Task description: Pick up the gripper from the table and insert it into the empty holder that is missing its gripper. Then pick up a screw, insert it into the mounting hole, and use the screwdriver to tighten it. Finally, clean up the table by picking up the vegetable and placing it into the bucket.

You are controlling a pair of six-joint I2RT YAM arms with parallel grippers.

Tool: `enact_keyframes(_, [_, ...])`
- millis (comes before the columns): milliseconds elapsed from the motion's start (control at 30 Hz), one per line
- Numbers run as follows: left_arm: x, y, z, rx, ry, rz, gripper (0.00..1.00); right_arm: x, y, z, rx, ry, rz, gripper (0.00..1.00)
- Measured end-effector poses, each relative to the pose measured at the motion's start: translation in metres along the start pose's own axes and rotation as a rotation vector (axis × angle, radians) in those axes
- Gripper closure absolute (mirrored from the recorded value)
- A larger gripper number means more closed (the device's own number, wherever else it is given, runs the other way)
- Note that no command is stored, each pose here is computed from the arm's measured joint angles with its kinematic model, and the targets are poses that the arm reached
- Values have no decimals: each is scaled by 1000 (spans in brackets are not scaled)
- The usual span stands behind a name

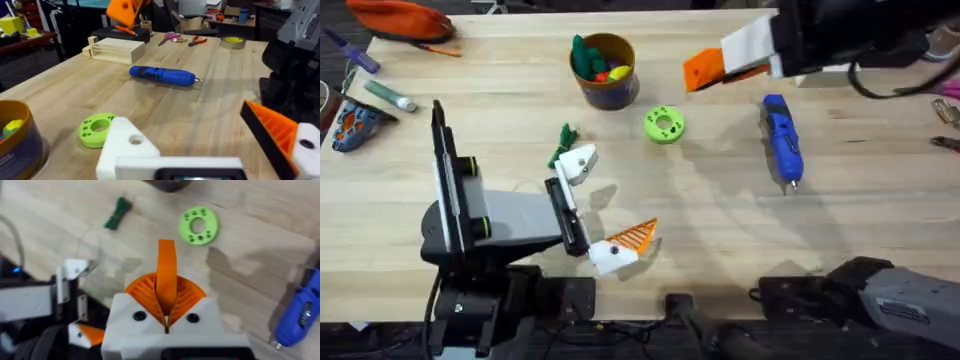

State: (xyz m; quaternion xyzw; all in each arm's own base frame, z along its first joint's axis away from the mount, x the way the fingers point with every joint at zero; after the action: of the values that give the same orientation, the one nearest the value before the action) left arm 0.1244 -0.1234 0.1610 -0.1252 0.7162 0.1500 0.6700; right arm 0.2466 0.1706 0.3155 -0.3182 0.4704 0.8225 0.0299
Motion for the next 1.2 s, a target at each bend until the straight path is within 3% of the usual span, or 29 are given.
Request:
enact_keyframes(200, [0,0,0,0,0,0,15,9,7,13,-192,-1,-28,988])
enact_keyframes(233, [0,0,0,0,0,0,16,13,3,13,-295,-17,-46,988])
enact_keyframes(333, [0,0,0,0,0,0,15,19,-3,14,-406,-39,-40,988])
enact_keyframes(633, [0,0,0,0,0,0,14,37,-17,19,-674,-73,-23,989])
enact_keyframes(833, [0,0,0,0,0,0,14,46,-21,22,-777,-82,-10,990])
enact_keyframes(1200, [0,0,0,0,0,0,15,63,-57,11,-951,-77,2,992])
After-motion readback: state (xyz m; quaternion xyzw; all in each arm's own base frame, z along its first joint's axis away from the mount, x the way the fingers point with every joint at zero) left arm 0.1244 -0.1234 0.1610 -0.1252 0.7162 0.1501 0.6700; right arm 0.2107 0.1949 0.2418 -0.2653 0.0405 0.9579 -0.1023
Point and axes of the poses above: each hand's point on the last joint's axis, 136 mm out from that joint toward the fingers, its own y axis back along the fingers, its own z axis along the line the jaws close on, x = y × z, the point moved 4 cm from there along y, back along the fingers, and after that the axes turned 4 degrees about y, right-handed, at the moved point
